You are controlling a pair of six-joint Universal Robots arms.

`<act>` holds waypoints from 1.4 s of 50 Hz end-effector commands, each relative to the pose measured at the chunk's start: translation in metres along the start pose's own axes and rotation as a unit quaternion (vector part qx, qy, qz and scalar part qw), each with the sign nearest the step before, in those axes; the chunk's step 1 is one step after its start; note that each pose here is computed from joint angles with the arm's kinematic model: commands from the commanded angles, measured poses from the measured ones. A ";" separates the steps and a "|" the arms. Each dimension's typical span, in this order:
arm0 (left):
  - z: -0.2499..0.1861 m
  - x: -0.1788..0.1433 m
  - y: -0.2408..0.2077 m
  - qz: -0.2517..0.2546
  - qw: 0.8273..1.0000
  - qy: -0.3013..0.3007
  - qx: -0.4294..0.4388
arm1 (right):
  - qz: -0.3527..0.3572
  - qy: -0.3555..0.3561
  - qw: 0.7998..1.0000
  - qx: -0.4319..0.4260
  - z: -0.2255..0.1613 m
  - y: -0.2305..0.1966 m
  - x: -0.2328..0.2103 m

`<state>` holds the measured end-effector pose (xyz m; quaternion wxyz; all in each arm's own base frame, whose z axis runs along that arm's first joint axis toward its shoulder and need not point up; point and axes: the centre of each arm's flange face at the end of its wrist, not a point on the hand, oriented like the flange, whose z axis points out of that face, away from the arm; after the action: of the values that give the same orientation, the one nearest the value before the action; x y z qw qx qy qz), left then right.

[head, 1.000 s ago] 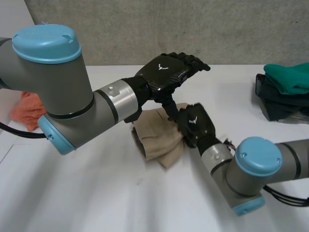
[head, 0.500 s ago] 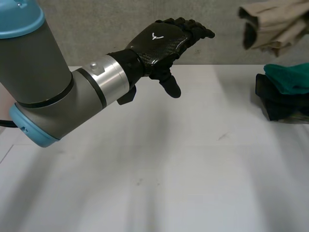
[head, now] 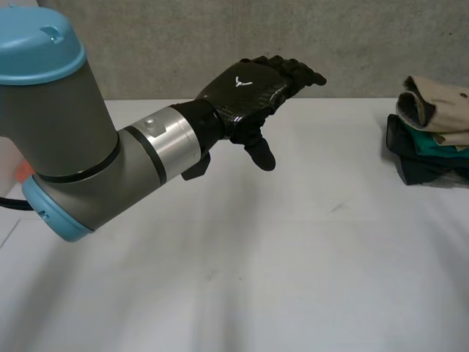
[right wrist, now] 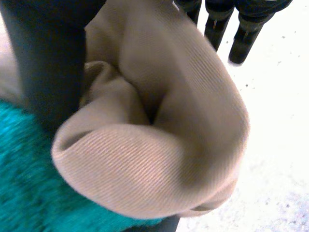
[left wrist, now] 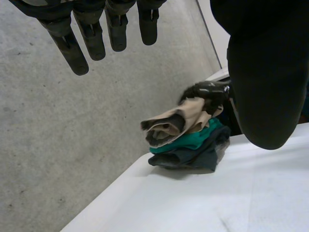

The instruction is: Fold the laundry.

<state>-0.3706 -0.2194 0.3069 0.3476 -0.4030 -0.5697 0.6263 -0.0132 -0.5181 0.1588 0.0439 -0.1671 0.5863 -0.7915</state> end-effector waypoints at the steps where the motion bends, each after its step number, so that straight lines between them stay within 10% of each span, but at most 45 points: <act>1: -0.002 0.015 -0.001 -0.003 1.000 0.017 -0.002 | -0.001 0.014 1.000 0.008 -0.002 -0.048 -0.002; 10: -0.009 0.021 -0.012 0.000 1.000 0.020 0.008 | 0.028 0.052 0.996 -0.061 -0.021 -0.086 -0.005; 20: -0.014 0.028 -0.027 0.008 0.999 0.026 0.026 | -0.177 0.222 0.949 -0.137 -0.048 -0.129 0.037; 28: -0.019 0.011 -0.049 0.018 0.998 -0.027 0.058 | -0.216 0.158 0.963 0.032 -0.018 -0.208 -0.041; 40: -0.074 -0.158 -0.027 0.109 0.923 -0.369 -0.011 | -0.119 -0.081 0.985 0.097 -0.059 -0.218 -0.210; 48: -0.104 -0.257 0.086 0.202 0.868 -0.415 -0.184 | -0.086 -0.185 0.979 -0.021 -0.105 -0.169 -0.281; 57: -0.122 -0.325 0.187 0.185 0.905 -0.335 -0.187 | -0.122 -0.207 0.964 -0.113 -0.132 -0.128 -0.294; 70: -0.121 -0.354 0.240 0.179 0.906 -0.342 -0.172 | -0.126 -0.199 0.962 -0.138 -0.137 -0.113 -0.291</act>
<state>-0.1001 -0.5013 0.1105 -0.0635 -0.3203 -0.6808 0.6557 0.2317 -0.2789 0.1724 0.0347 -0.3996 0.6409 -0.6545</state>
